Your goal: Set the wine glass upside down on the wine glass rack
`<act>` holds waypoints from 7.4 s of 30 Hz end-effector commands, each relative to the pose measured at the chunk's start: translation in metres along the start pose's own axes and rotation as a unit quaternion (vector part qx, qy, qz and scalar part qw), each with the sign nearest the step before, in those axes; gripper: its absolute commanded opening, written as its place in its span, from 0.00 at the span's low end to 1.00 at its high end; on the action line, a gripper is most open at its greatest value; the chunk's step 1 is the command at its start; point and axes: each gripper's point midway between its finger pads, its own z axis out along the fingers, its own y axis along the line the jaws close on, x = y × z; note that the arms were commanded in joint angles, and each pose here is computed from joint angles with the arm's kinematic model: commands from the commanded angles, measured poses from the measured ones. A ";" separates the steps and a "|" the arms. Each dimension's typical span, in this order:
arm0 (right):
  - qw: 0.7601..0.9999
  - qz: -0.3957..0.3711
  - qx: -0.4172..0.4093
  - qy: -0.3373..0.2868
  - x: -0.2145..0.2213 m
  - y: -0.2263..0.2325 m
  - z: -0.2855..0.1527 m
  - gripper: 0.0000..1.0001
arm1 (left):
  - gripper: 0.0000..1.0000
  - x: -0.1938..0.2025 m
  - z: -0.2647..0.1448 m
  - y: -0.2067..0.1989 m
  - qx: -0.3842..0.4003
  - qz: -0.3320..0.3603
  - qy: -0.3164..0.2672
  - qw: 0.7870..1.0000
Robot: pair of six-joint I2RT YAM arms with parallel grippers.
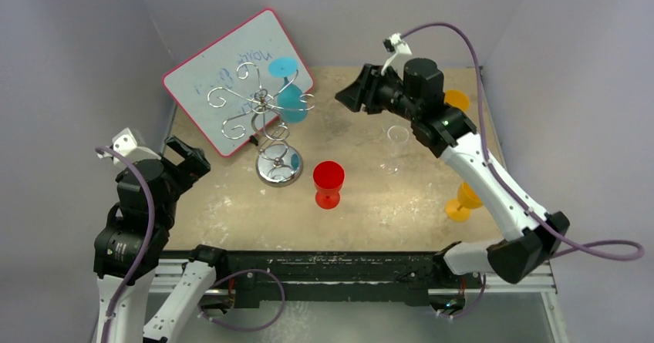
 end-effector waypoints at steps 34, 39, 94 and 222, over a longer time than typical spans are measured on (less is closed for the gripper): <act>0.950 -0.246 -0.036 0.191 0.221 0.013 -0.020 0.52 | 1.00 -0.006 -0.019 -0.034 0.098 0.004 0.015 0.995; 0.949 -0.240 -0.029 0.200 0.233 0.006 -0.019 0.50 | 1.00 -0.010 -0.024 -0.043 0.135 -0.009 -0.006 0.991; 0.933 -0.208 -0.203 0.213 0.165 0.065 -0.091 0.00 | 0.92 0.078 -0.035 -0.140 0.497 0.143 0.082 0.852; 0.935 -0.008 -0.354 0.007 0.036 0.127 -0.136 0.86 | 0.00 0.109 -0.141 -0.147 0.733 0.446 -0.054 0.510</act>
